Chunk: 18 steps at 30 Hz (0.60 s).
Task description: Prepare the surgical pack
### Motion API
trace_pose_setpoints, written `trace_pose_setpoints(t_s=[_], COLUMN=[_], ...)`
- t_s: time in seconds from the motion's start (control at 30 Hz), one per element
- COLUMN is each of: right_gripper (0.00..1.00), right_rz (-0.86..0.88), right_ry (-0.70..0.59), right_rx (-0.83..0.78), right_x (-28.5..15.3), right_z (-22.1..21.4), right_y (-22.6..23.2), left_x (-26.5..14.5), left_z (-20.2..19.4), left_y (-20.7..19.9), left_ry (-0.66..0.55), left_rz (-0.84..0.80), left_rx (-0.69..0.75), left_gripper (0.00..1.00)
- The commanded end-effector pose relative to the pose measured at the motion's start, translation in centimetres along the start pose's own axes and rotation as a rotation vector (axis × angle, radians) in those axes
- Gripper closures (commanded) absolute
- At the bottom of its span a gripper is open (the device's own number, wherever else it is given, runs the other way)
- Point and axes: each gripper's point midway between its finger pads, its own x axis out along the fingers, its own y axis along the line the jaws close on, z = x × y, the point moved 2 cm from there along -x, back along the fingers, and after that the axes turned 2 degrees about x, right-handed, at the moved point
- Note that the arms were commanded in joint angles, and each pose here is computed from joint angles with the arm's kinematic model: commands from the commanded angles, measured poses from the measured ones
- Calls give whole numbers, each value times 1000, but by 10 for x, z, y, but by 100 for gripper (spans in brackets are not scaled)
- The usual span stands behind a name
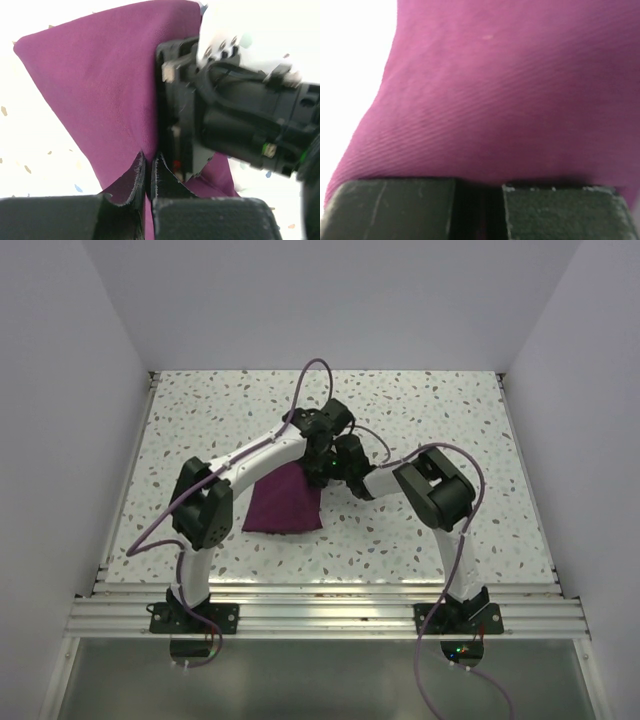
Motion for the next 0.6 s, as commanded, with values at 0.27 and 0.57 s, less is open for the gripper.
trace_pose_setpoints(t_s=[0.27, 0.57], right_gripper=[100, 100], right_rz=[-43, 29], right_ry=[-15, -104], right_rx=[-91, -27], right_x=[-59, -34], right_z=[30, 61], right_y=[-1, 6], left_x=[-22, -19], left_z=[13, 3], left_y=[-21, -29], left_ry=[-96, -73], left_rz=[-96, -147], left_rx=[-1, 13], left_gripper=[100, 100])
